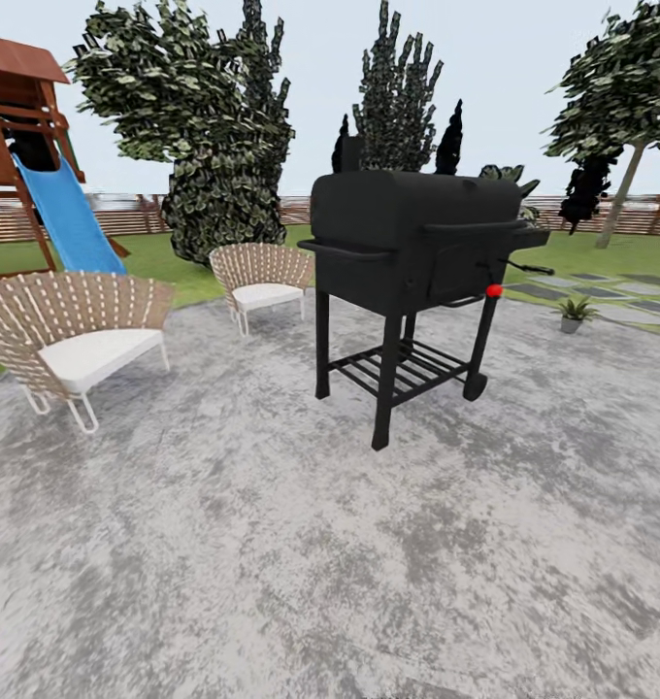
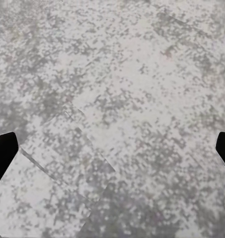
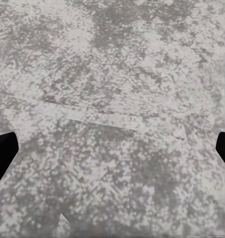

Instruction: Pick up the pesticide atomizer in the garden and spray insectifuge to fully cover both potted plants in the garden.

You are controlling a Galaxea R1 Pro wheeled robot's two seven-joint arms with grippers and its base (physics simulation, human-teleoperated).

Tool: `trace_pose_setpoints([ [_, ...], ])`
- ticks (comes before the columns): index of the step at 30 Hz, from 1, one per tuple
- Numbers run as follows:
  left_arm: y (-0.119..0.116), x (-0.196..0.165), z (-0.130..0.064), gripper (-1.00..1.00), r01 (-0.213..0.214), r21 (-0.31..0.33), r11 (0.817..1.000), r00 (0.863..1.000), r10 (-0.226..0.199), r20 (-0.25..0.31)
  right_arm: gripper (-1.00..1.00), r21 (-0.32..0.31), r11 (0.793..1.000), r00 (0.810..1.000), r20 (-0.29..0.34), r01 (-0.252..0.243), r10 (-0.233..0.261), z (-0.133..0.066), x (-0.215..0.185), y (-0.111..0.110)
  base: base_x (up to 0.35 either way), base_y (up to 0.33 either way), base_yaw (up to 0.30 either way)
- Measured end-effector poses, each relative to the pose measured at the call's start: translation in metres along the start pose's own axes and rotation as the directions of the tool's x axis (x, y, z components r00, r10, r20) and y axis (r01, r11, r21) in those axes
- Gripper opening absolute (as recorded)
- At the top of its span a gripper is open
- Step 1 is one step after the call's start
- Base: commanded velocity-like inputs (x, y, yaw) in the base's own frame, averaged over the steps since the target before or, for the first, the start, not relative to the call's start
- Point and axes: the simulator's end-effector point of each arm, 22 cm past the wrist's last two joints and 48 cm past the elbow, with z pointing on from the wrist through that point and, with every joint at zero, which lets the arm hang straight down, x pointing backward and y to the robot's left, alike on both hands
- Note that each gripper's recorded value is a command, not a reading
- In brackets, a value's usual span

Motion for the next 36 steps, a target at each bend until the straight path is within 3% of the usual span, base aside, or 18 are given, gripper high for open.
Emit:
trace_pose_setpoints([
  [27, -0.0012, 0.0005, -0.0001, 1.00, 0.003, 0.002, 1.000, 1.000, -0.003, -0.001, 1.00, -0.001, 1.000, 1.000, 0.000, 0.000, 0.000, 0.0000, 0.0000, 0.0003, 0.001, 0.000, -0.298],
  [36, -0.0013, 0.0005, -0.0003, 1.00, 0.004, 0.003, 1.000, 1.000, -0.004, -0.001, 1.00, -0.001, 1.000, 1.000, 0.001, 0.000, 0.000, -0.0002, -0.0002, 0.0003, 0.202, 0.000, -0.299],
])
